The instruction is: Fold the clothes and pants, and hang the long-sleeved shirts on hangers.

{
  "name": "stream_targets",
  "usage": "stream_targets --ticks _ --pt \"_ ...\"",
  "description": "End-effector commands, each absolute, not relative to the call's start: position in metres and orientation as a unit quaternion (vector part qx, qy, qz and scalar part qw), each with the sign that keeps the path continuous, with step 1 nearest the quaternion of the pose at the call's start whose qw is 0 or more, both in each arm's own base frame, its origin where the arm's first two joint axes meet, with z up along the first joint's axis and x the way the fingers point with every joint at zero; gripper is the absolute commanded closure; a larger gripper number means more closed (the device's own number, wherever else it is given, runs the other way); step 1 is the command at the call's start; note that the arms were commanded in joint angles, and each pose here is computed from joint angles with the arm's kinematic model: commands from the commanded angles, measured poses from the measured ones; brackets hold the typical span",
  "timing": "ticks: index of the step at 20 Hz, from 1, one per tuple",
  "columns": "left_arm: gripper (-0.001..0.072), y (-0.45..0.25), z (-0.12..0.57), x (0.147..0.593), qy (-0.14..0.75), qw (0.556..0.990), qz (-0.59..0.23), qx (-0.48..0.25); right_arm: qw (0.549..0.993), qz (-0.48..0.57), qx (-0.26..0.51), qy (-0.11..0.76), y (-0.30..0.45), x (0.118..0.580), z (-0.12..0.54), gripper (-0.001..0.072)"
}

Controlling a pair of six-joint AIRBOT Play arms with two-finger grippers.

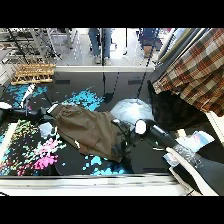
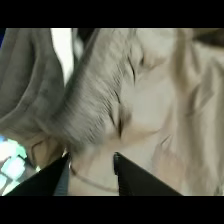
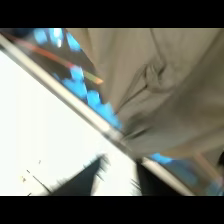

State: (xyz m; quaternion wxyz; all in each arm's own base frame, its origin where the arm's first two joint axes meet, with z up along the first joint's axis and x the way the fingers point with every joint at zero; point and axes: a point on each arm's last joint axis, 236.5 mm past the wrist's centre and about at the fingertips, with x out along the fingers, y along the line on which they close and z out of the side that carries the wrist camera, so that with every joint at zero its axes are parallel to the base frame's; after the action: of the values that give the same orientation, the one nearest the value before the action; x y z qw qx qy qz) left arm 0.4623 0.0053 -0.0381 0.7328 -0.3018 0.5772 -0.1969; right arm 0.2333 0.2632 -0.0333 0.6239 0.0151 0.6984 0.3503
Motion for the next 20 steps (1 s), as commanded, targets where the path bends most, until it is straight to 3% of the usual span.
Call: stream_targets --ticks 1,3,4,7,8,11,18,19,20 --pt "0.0406 0.008 -0.041 0.449 0.6 0.717 -0.202 -0.291 0.631 0.309 0.044 0.71 0.227 0.234 -0.037 0.021" --pt "0.0406 0.019 -0.014 0.454 0.582 0.736 -0.205 -0.28 0.686 0.256 0.113 0.672 0.188 0.272 -0.014 0.0194" --pt "0.0406 0.025 0.005 0.459 0.568 0.75 -0.205 -0.27 0.7 0.222 0.157 0.66 0.169 0.283 -0.009 0.0146" --pt "0.0409 0.032 0.06 0.47 0.52 0.792 -0.21 -0.242 0.685 0.155 0.296 0.648 0.146 0.285 -0.035 0.0116" --pt "0.0409 0.023 0.077 0.473 0.503 0.799 -0.223 -0.244 0.683 0.139 0.337 0.633 0.149 0.288 -0.05 0.0061" --pt "0.041 -0.008 0.109 0.474 0.472 0.804 -0.265 -0.246 0.678 0.118 0.439 0.578 0.162 0.303 -0.083 0.0062" --pt "0.041 -0.086 0.105 0.453 0.509 0.764 -0.345 -0.197 0.653 0.193 0.434 0.59 0.248 0.344 -0.106 0.0083" --pt "0.041 -0.095 0.103 0.451 0.513 0.76 -0.351 -0.188 0.646 0.205 0.433 0.594 0.263 0.351 -0.106 0.0165" --pt "0.041 -0.103 0.1 0.449 0.517 0.757 -0.357 -0.179 0.642 0.226 0.426 0.597 0.275 0.356 -0.102 0.047"
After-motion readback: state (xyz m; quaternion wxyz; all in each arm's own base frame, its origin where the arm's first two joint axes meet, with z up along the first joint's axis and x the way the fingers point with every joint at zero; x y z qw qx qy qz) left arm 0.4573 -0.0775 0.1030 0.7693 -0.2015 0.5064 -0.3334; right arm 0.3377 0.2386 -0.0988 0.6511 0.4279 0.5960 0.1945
